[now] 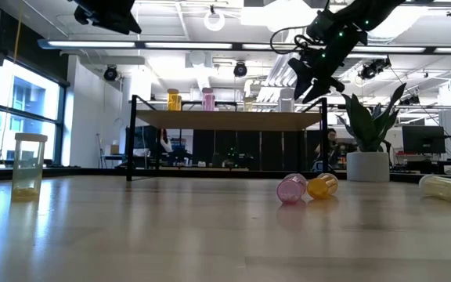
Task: Pick and place medicine bottles onto shelf by color
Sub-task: Put the white pill bottle on the shelf aligned with the other white pill bottles
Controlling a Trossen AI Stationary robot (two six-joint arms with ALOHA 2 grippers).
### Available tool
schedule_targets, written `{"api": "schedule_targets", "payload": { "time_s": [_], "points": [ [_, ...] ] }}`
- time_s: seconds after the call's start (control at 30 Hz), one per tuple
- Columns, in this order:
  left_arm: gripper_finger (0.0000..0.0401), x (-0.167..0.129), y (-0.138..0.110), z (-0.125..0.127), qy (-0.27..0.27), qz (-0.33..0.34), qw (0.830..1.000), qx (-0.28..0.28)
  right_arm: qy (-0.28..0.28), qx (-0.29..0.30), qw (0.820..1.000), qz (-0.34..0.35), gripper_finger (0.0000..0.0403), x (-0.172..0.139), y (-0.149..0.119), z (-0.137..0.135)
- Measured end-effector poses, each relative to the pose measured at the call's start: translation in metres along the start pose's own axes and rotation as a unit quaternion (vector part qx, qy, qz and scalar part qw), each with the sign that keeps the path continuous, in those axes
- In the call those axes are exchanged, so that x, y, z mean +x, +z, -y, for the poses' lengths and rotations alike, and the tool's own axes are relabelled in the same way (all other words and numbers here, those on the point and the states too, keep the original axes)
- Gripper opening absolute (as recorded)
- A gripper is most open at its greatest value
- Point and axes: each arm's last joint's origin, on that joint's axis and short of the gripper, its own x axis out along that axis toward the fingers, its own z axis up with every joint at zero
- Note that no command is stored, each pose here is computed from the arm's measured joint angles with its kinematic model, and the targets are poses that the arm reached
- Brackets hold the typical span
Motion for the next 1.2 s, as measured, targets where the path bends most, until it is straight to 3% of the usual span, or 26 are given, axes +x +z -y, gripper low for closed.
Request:
{"api": "schedule_targets", "payload": {
  "time_s": [0.33, 1.2],
  "points": [
    [0.0227, 0.0, 0.0, -0.001, 0.009, -0.001, 1.0, 0.0, 0.001, -0.003, 0.999, -0.038, 0.0177, 0.019, -0.009, -0.007],
    [0.0227, 0.0, 0.0, -0.001, 0.009, -0.002, 1.0, 0.0, 0.006, 0.012, 1.0, -0.027, 0.0177, 0.019, -0.008, -0.011]
  ]
}}
